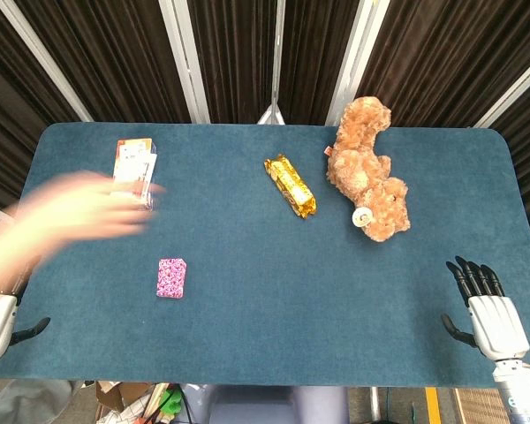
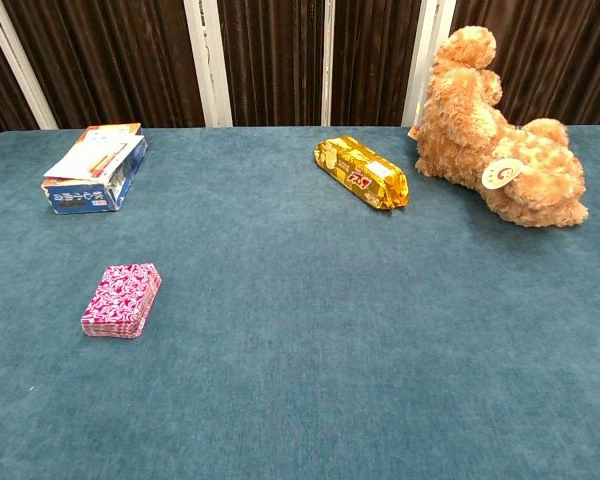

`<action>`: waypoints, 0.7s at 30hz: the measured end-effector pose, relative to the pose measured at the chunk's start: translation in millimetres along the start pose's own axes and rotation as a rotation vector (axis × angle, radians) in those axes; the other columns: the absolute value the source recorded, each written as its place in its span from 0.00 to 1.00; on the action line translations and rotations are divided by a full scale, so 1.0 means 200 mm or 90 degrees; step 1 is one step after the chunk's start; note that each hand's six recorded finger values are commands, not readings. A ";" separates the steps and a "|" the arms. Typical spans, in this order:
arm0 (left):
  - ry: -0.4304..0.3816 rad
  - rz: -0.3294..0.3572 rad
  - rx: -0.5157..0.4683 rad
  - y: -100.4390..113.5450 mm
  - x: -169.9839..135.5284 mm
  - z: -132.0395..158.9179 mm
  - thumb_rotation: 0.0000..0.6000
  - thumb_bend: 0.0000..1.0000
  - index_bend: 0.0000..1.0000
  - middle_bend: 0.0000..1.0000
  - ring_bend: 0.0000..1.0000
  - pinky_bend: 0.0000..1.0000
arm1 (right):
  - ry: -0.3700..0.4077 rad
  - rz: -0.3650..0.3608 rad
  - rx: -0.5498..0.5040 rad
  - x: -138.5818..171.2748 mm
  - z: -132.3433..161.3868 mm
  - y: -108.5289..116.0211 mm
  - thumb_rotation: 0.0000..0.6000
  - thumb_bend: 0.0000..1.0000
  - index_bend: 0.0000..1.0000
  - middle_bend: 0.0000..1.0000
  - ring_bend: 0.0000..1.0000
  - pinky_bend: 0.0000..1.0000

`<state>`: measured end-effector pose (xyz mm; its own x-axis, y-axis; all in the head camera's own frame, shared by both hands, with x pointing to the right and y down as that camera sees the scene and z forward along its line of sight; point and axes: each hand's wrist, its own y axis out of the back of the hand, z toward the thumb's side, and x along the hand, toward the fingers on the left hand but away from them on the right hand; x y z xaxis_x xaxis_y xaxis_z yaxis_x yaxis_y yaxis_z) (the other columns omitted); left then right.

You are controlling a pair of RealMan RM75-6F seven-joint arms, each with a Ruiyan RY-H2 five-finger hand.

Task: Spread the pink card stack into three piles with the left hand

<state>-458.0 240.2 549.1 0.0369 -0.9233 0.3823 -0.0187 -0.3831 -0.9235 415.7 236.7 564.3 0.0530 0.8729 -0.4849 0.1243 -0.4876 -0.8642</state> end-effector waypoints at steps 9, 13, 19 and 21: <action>0.003 -0.014 0.002 -0.02 0.01 0.00 1.00 0.17 0.00 0.00 0.00 0.00 | -0.001 -0.001 -0.003 0.00 0.00 0.00 1.00 0.36 0.00 0.00 0.00 0.05; 0.003 -0.038 0.002 -0.04 0.03 0.02 1.00 0.17 0.00 0.00 0.00 0.00 | 0.000 0.002 -0.004 0.00 0.01 0.00 1.00 0.36 0.00 0.00 0.00 0.05; -0.009 -0.100 0.021 -0.10 0.15 0.14 1.00 0.17 0.00 0.00 0.00 0.00 | 0.004 0.006 -0.006 -0.01 0.01 -0.01 1.00 0.36 0.00 0.00 0.00 0.05; -0.011 -0.119 0.031 -0.12 0.19 0.18 1.00 0.20 0.05 0.00 0.00 0.00 | 0.004 0.006 -0.007 0.00 0.01 0.00 1.00 0.36 0.00 0.00 0.00 0.05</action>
<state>-419.4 215.2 584.9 0.0517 -0.8353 0.5473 0.0391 -0.5459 -0.8369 414.2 236.2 565.2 0.0606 0.8686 -0.4919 0.1353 -0.4954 -0.8581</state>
